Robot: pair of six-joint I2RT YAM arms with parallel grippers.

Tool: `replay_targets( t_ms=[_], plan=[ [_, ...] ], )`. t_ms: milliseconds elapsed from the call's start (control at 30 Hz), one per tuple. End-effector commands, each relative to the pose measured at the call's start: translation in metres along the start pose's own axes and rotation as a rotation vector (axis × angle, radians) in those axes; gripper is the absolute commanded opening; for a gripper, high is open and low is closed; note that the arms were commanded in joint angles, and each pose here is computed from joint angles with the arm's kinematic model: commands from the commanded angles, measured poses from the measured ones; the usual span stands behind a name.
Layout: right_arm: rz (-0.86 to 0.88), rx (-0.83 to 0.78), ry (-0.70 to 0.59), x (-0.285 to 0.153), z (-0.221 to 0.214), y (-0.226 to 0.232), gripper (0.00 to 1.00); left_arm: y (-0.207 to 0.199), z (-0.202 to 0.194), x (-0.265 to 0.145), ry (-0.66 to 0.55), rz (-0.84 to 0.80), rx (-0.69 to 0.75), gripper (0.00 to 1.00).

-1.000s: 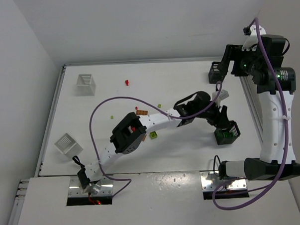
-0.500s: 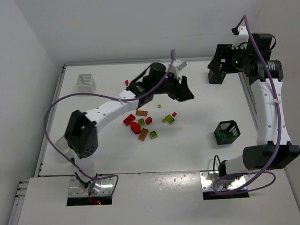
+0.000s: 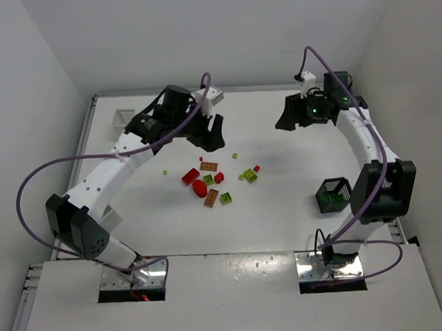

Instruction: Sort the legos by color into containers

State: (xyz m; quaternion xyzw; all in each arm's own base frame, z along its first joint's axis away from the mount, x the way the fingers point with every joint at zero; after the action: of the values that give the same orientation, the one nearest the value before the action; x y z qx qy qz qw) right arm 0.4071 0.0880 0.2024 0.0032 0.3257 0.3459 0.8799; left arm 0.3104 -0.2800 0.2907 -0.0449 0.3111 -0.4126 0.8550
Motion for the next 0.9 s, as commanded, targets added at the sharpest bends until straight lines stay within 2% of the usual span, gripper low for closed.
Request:
replay_targets(
  t_ms=[0, 167, 300, 400, 467, 500, 567, 633, 733, 767, 833, 867],
  plan=[
    [0.12, -0.196, -0.053, 0.019, 0.011, 0.018, 0.71, 0.06, -0.041, -0.027, 0.182, 0.168, -0.026, 0.69],
    [0.225, -0.243, 0.013, 0.05, -0.016, 0.035, 0.68, 0.114, -0.069, -0.041, 0.231, 0.302, -0.079, 0.66],
    [0.26, -0.292, 0.037, 0.07, -0.026, 0.045, 0.68, 0.127, -0.066, -0.051, 0.212, 0.352, -0.105, 0.66],
    [0.233, -0.318, 0.039, 0.078, -0.025, 0.047, 0.68, 0.133, -0.048, -0.063, 0.153, 0.391, -0.083, 0.66],
    [0.181, -0.319, 0.039, 0.077, -0.03, 0.042, 0.68, 0.13, -0.04, -0.071, 0.131, 0.372, -0.028, 0.66],
    [0.16, -0.325, 0.079, 0.078, -0.046, 0.04, 0.68, 0.13, -0.036, -0.072, 0.125, 0.371, -0.011, 0.66],
    [0.109, -0.407, 0.054, 0.072, -0.045, 0.035, 0.74, 0.124, -0.037, -0.072, 0.145, 0.316, 0.046, 0.66],
    [0.06, -0.458, 0.071, 0.068, -0.065, 0.029, 0.8, 0.114, -0.039, -0.069, 0.155, 0.24, 0.095, 0.66],
    [0.076, -0.591, 0.088, 0.056, -0.086, 0.034, 0.87, 0.117, -0.044, -0.06, 0.173, 0.183, 0.148, 0.66],
    [0.114, -0.701, 0.094, 0.054, -0.09, 0.036, 0.88, 0.119, -0.049, -0.054, 0.192, 0.166, 0.135, 0.66],
    [0.183, -0.734, 0.164, 0.047, -0.112, 0.043, 0.88, 0.118, -0.052, -0.047, 0.199, 0.108, 0.134, 0.66],
    [0.188, -0.807, 0.156, 0.043, -0.098, 0.042, 0.88, 0.117, -0.056, -0.041, 0.211, 0.081, 0.121, 0.66]
  ],
)
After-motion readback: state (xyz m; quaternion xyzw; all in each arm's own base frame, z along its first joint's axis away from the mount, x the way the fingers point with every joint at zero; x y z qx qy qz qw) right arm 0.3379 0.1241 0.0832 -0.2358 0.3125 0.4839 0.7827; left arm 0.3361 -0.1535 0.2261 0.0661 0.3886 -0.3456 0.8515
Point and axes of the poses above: each gripper's point midway between its finger pads, its own x axis out along the fingers, its own y axis along the line the jaws close on, z = x × y, the point moved 1 cm from there along -x, back along the fingers, and after that the axes turned 8 degrees about -x, right-handed, at the moved point
